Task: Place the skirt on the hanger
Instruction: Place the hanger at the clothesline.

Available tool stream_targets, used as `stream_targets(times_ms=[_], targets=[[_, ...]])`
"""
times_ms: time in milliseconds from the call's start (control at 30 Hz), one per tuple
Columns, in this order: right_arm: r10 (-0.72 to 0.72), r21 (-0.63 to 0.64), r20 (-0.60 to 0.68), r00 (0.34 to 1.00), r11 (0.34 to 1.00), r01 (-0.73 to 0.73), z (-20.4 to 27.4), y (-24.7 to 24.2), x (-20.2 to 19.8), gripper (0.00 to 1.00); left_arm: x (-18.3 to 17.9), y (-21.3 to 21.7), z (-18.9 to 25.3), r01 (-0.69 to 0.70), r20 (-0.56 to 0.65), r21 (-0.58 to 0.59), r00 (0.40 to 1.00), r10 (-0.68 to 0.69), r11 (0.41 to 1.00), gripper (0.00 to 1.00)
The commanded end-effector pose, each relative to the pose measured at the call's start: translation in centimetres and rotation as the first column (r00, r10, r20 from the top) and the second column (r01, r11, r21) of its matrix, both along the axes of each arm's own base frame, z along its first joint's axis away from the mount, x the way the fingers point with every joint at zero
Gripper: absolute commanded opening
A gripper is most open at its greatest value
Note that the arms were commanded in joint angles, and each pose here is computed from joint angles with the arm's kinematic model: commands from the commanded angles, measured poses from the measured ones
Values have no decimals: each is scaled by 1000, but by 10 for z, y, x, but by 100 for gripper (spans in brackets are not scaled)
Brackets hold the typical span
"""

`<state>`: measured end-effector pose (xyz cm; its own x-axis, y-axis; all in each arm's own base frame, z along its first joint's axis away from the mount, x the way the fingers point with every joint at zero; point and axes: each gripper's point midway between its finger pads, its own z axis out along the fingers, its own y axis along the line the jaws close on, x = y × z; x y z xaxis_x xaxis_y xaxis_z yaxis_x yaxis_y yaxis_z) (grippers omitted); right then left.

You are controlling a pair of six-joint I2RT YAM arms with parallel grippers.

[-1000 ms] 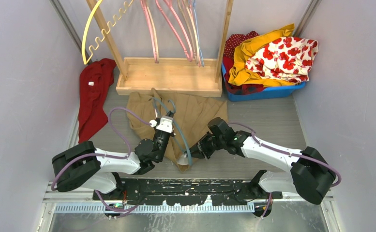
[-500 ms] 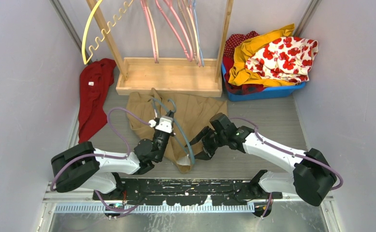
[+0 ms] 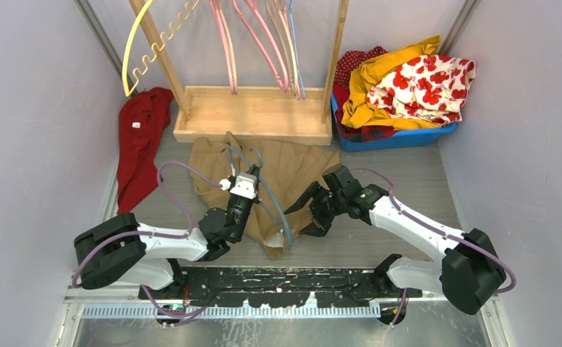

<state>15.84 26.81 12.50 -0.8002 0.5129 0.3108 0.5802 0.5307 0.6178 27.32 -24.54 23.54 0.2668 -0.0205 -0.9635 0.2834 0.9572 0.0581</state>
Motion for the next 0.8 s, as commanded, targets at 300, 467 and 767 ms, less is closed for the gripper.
stream_targets(times_ms=[300,467,767], targets=[[74,-52,227,971,997,-64,16,-31,9,78,-10,13,43,31,76,-145,997,-20,989,0],[121,-128,328,937,988,-82,24,-47,12,78,-13,14,45,44,66,-143,997,-35,989,0],[251,-317,492,833,943,-96,56,-81,14,78,-20,14,55,90,46,-139,995,-85,986,0]])
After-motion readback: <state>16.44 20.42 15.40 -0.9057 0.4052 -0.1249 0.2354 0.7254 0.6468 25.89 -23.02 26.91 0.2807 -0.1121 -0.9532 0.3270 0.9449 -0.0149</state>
